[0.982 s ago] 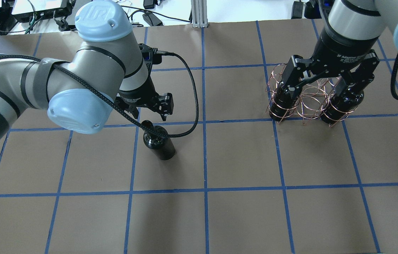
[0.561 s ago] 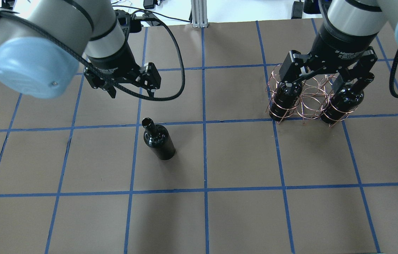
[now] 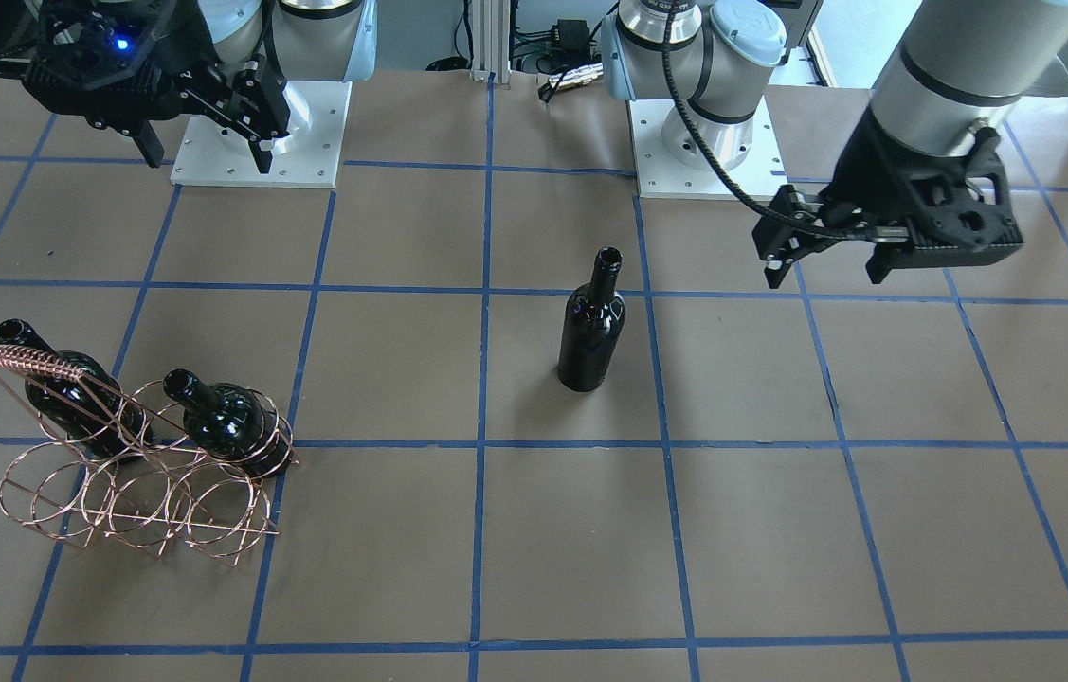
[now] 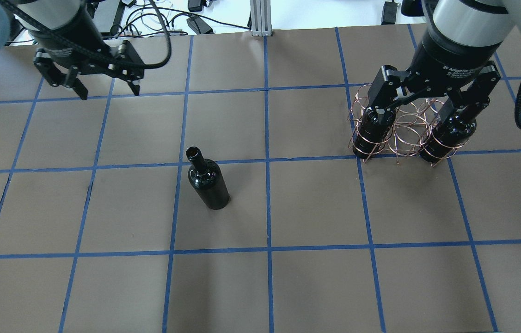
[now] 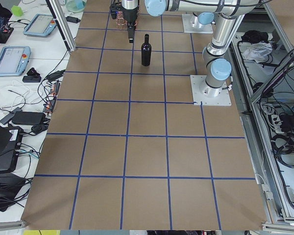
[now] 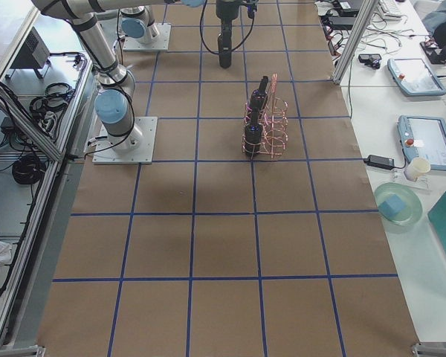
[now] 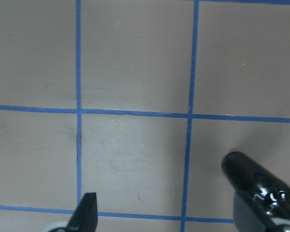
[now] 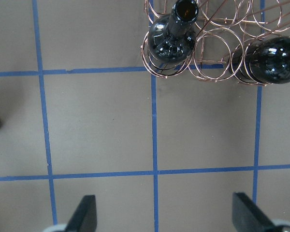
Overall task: Place wine into wine basket
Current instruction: 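Withdraw the left gripper back toward its starting corner, then move the right gripper from the rack down over the standing bottle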
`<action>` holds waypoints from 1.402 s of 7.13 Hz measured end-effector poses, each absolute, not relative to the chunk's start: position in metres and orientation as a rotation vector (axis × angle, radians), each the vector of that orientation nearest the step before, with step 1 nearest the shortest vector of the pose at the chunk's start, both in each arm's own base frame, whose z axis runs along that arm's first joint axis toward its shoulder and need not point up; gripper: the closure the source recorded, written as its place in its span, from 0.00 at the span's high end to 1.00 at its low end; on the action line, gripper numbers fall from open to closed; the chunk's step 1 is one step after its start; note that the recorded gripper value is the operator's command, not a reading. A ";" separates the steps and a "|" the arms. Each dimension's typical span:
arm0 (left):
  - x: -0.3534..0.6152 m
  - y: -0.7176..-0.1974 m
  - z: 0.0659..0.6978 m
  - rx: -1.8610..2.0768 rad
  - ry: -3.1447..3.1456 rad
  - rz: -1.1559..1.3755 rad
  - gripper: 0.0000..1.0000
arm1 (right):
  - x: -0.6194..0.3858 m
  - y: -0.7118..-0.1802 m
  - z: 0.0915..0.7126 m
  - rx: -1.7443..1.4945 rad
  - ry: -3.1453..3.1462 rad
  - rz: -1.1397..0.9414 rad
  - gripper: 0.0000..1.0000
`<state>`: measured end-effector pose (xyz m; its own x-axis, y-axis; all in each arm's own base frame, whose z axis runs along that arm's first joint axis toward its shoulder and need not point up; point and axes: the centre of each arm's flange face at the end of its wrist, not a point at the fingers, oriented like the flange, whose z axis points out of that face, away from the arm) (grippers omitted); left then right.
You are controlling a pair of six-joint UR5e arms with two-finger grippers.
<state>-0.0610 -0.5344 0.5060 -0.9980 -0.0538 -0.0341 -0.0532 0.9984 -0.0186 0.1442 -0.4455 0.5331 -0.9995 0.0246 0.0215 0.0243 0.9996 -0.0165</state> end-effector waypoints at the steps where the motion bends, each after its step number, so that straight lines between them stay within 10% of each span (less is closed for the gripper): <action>1: -0.033 -0.540 0.501 -0.054 3.095 -0.018 1.00 | 0.145 -0.448 0.533 -0.038 -3.127 0.049 1.00; 10: 0.074 -0.534 0.499 -0.139 3.080 -0.004 1.00 | 0.370 -0.460 0.495 -0.195 -3.223 0.091 1.00</action>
<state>0.0737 -0.5339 0.4987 -0.9942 -0.0902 -0.0583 -0.0900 0.9959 -0.0051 0.3705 -0.4596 0.4949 -0.9887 0.1179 -0.0921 0.1230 0.9911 -0.0509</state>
